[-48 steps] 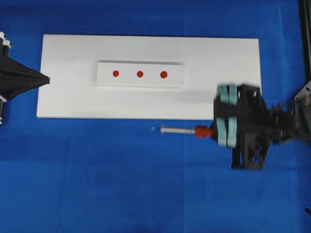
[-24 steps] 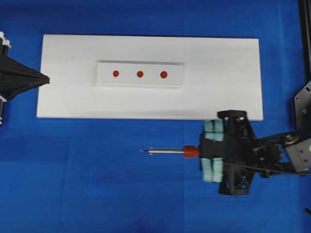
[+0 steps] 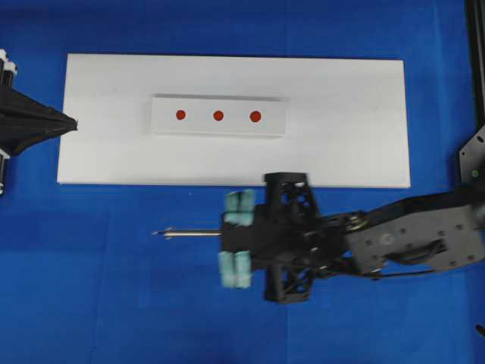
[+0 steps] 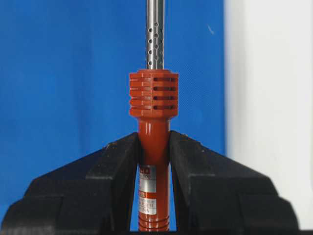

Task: Touch the tip of the soldering iron to the mark.
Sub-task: 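Carry the iron with the right gripper back toward the table front, then lower the iron onto the table and open the right gripper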

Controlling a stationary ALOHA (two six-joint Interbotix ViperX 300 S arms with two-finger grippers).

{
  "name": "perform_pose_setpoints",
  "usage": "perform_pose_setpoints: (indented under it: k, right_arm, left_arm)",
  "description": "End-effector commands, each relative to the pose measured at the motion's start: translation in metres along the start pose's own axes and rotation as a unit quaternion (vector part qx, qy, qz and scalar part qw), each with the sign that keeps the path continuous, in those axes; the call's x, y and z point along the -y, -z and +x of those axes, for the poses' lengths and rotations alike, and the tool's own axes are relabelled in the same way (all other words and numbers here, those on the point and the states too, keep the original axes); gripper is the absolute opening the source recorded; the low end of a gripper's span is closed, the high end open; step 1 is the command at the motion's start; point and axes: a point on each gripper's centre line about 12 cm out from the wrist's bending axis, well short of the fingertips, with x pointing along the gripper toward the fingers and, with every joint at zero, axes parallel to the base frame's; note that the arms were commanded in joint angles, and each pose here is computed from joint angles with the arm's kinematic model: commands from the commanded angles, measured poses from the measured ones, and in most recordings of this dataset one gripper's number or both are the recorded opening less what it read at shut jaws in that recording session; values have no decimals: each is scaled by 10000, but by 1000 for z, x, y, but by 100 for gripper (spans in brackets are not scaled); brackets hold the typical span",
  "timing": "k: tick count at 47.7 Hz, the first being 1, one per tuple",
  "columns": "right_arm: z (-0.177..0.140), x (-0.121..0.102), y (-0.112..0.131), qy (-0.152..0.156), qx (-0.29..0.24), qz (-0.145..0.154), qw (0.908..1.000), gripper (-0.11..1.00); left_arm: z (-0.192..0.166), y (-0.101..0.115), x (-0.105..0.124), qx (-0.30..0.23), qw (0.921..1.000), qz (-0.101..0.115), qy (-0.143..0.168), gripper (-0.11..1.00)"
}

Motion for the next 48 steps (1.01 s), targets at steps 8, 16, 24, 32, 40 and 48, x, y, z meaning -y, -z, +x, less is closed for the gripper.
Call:
perform_pose_setpoints:
  k: [8,16,24,32,40,48]
  right_arm:
    - [0,-2,-28,-54,240,126,9996,6]
    - [5,-3,-25,-62,210,114,9997,6]
    - [31,-6,-13,-172,172,25,9997,6]
    - [66,-11,9,-445,203,-31,9988,6]
    - [86,-19,18,-776,371,70,9963,6]
    - [98,-20,26,-780,273,70,9966,6]
  left_arm:
    - [1,-4,0,46,10000,0,3,0]
    - [1,-4,0,46,10000,0,3,0]
    - [1,-3,0,15,10000,-8,0,0]
    - [1,-3,0,15,10000,0,2,0]
    - [1,-3,0,15,10000,-85,3,0]
    - [1,-2,0,-31,9999,-108,1,0]
